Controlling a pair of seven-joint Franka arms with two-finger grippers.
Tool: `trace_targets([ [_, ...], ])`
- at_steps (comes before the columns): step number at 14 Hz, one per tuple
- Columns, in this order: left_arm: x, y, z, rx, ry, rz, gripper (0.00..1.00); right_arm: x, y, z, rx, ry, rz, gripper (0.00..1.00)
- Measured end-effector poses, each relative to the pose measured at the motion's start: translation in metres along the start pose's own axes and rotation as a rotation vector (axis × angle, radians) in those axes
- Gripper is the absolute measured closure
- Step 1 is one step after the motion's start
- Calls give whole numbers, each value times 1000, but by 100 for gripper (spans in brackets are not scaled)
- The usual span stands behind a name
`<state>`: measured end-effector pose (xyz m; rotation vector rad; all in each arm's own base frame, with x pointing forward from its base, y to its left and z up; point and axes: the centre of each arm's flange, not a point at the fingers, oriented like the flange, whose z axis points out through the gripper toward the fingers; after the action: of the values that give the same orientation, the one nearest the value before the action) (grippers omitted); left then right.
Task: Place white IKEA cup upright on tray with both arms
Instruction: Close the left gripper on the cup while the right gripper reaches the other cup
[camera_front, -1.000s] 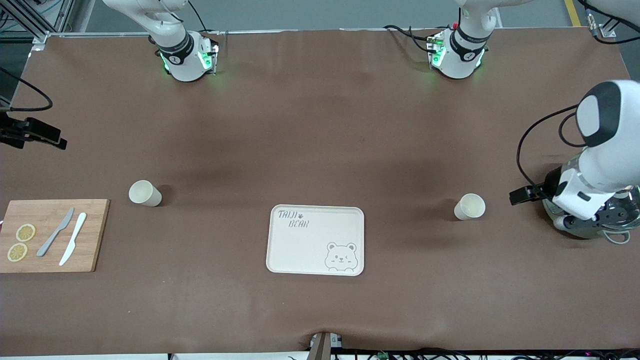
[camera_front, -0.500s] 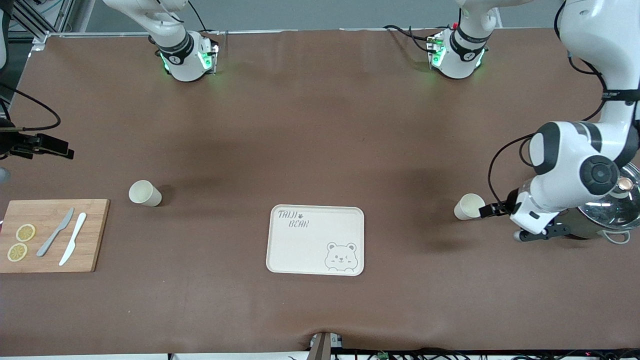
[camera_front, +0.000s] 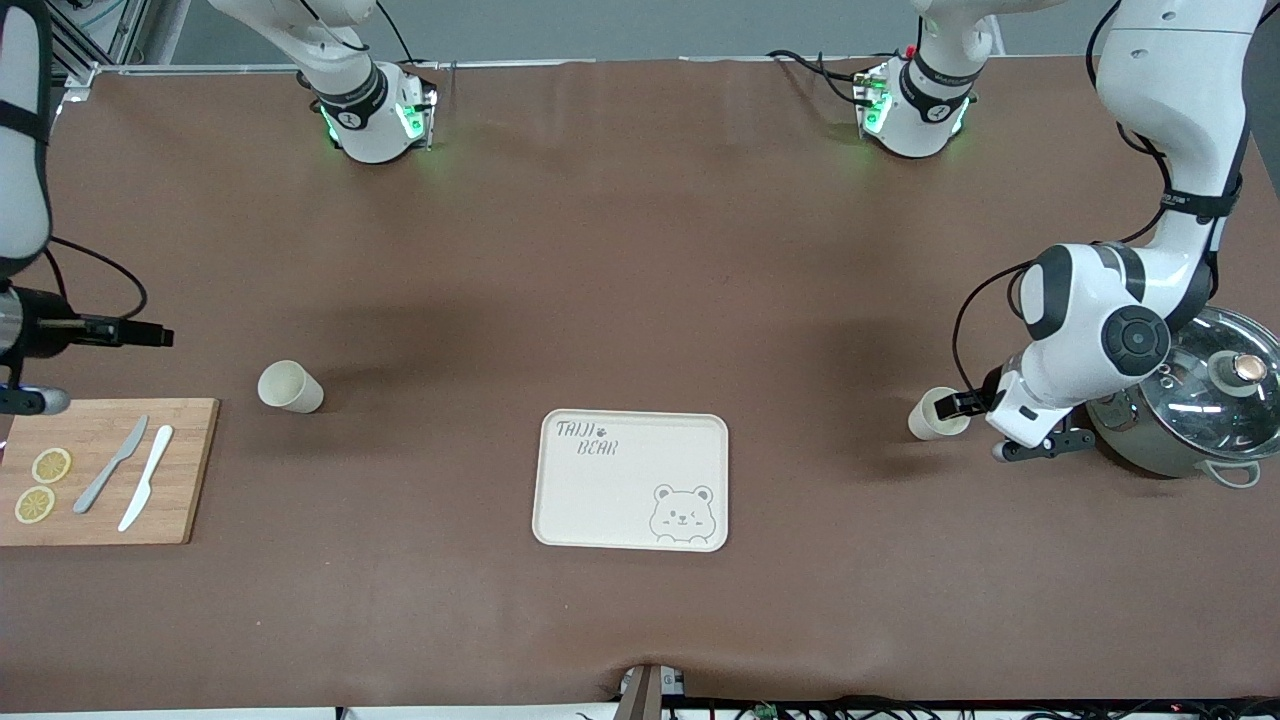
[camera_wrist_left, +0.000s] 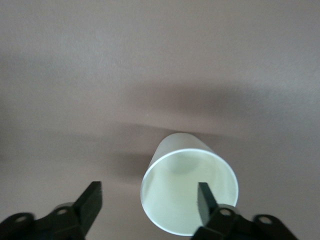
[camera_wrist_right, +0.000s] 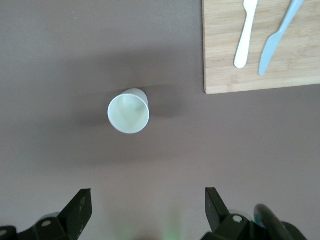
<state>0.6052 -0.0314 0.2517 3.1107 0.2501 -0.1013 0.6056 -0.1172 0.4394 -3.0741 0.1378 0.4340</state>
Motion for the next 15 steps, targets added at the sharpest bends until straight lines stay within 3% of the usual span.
trace_targets([
  [1,-2,-2,3,2,-8,-2,17,7,0,16,-3,23,0,0],
  [4,-6,-9,11,5,-25,-12,46,19,1,71,-12,94,-1,0],
  [7,-8,-9,14,6,-32,-12,80,23,2,118,-13,90,-1,0],
  [9,-7,-4,10,-3,-23,-8,95,26,1,136,-12,69,-1,4],
  [13,-5,10,1,-8,-4,12,95,26,-4,176,26,76,18,15],
  [15,0,29,-12,-23,15,7,96,22,-4,198,25,98,25,33],
])
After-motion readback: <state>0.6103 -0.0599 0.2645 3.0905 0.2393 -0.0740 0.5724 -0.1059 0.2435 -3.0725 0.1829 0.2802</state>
